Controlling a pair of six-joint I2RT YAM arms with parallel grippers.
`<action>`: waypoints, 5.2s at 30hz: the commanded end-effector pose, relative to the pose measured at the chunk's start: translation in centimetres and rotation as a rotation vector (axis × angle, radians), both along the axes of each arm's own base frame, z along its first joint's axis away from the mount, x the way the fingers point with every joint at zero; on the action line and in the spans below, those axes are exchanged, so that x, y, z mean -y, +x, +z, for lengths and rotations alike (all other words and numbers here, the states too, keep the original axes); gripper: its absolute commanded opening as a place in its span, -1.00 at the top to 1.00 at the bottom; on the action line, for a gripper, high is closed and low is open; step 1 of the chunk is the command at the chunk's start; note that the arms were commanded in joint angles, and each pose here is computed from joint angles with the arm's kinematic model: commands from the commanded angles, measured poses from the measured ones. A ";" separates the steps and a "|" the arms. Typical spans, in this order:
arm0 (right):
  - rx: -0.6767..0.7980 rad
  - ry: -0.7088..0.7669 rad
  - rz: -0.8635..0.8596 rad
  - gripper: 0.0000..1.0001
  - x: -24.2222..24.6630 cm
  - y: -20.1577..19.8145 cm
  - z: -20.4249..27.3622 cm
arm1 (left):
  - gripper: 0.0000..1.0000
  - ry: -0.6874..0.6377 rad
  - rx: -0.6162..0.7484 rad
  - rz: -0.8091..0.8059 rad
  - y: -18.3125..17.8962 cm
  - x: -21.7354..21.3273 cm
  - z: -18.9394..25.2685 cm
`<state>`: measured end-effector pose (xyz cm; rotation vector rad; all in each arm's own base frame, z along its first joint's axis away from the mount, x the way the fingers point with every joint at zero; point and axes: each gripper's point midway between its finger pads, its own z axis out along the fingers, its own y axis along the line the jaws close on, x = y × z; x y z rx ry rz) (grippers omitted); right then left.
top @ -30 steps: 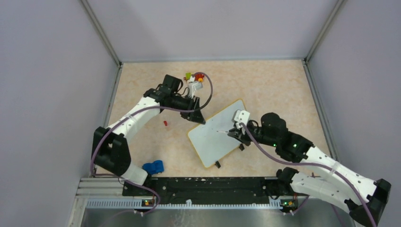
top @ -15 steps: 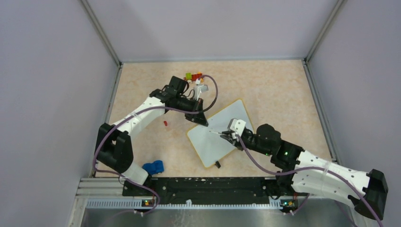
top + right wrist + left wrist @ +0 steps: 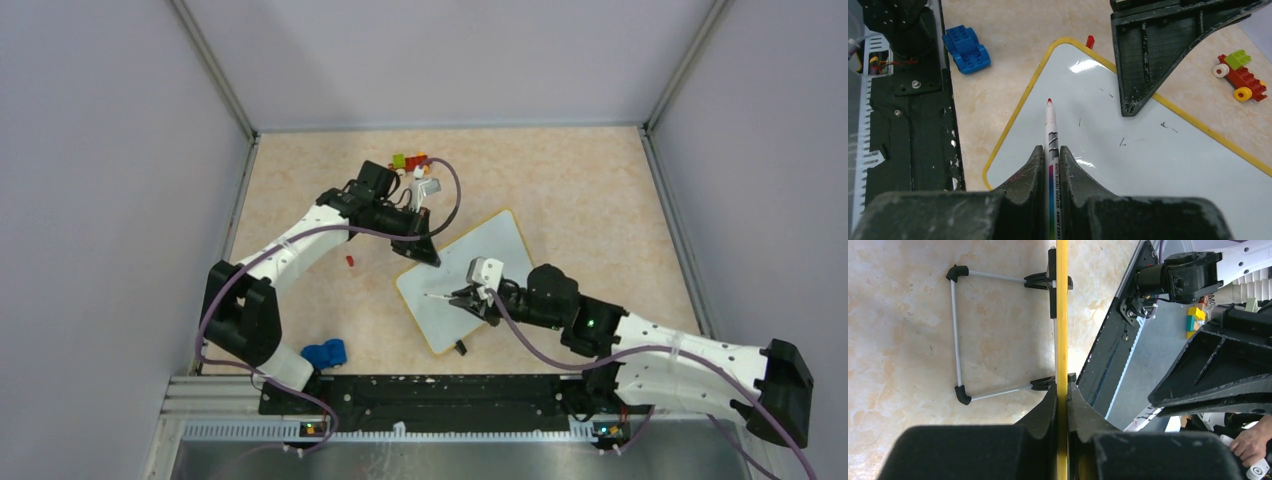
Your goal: Write a sentence on the whiteboard
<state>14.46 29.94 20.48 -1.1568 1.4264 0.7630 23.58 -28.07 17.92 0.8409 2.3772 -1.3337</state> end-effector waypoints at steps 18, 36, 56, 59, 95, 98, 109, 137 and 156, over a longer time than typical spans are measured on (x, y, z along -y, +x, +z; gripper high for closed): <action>0.077 -0.289 0.120 1.00 1.9 1.0 6.6 | 1.00 -0.067 0.036 -0.158 -1.7 0.3 0.9; -0.103 -0.249 0.205 1.00 3.4 0.0 8.9 | 1.00 -0.001 -0.026 -0.016 0.4 0.7 -0.7; -0.082 -0.206 0.058 1.00 -1.6 4.6 4.9 | 1.00 -0.039 -0.040 -0.023 0.8 0.9 -2.7; -0.051 -0.207 0.054 1.00 -1.6 4.7 4.4 | 1.00 -0.060 -0.020 -0.035 0.9 0.8 -2.1; -0.049 -0.236 0.035 1.00 -3.2 4.8 4.2 | 1.00 -0.089 -0.026 -0.024 1.1 0.8 -1.8; -0.048 -0.251 0.037 1.00 -3.0 4.7 3.8 | 1.00 -0.089 -0.027 -0.025 1.1 0.8 -1.8; -0.045 -0.278 -0.001 1.00 -2.4 5.2 2.7 | 1.00 -0.091 -0.031 -0.025 1.1 0.8 -1.8; -0.021 -0.302 -0.001 1.00 -4.3 5.7 2.5 | 1.00 -0.097 -0.032 -0.038 0.9 0.9 -1.9; -0.041 -0.367 0.087 1.00 -4.8 3.4 -0.1 | 1.00 -0.096 -0.026 -0.041 0.9 0.8 -1.8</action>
